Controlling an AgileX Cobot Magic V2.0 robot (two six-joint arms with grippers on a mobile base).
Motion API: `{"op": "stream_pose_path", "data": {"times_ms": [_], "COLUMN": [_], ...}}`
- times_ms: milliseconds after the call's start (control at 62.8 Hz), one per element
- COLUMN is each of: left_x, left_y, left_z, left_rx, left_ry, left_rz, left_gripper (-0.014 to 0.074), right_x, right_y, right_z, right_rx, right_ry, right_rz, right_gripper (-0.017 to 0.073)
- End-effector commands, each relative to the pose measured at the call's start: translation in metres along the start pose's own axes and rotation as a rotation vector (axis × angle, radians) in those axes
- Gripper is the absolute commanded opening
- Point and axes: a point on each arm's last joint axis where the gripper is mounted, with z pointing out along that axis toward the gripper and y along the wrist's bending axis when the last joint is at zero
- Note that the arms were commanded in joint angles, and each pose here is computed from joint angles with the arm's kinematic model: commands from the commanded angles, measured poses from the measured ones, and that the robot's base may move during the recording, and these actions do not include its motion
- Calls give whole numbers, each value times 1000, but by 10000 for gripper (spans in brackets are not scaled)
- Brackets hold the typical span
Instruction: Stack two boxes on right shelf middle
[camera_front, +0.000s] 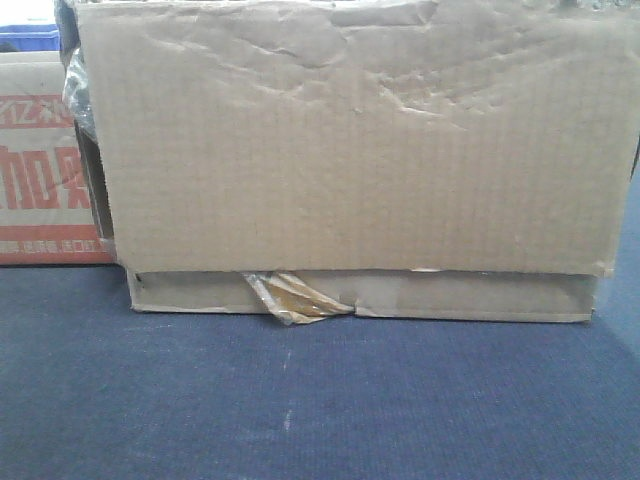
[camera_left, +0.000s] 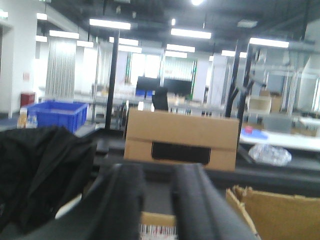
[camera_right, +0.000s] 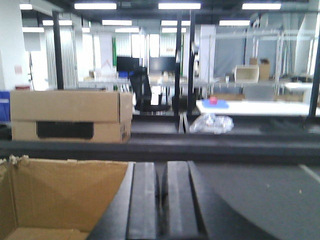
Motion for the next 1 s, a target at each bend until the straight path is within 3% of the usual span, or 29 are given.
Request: {"op": "stream_pose_path", "data": {"times_ms": [0, 96, 191, 255, 319, 653, 797, 988], "left_x": [-5, -4, 2, 5, 9, -8, -16, -1], "left_y": [0, 0, -1, -2, -4, -11, -13, -1], "left_z": [19, 38, 53, 61, 73, 174, 223, 280], "left_rx": [-16, -23, -11, 4, 13, -44, -49, 60], "left_ry": [101, 162, 200, 246, 310, 672, 798, 923], "left_rz": [5, 12, 38, 70, 97, 122, 184, 167], "left_gripper": [299, 433, 491, 513, 528, 542, 542, 535], "right_x": [-8, -9, -1, 3, 6, 9, 9, 9], "right_y": [0, -2, -3, -4, -4, -4, -4, -4], "right_z": [24, 47, 66, 74, 81, 86, 86, 86], "right_rx": [1, 4, 8, 9, 11, 12, 12, 11], "right_ry": [74, 119, 167, 195, 215, 231, 230, 233], "right_rz": [4, 7, 10, 11, 12, 13, 13, 13], "right_gripper": [129, 339, 510, 576, 570, 570, 570, 570]}}
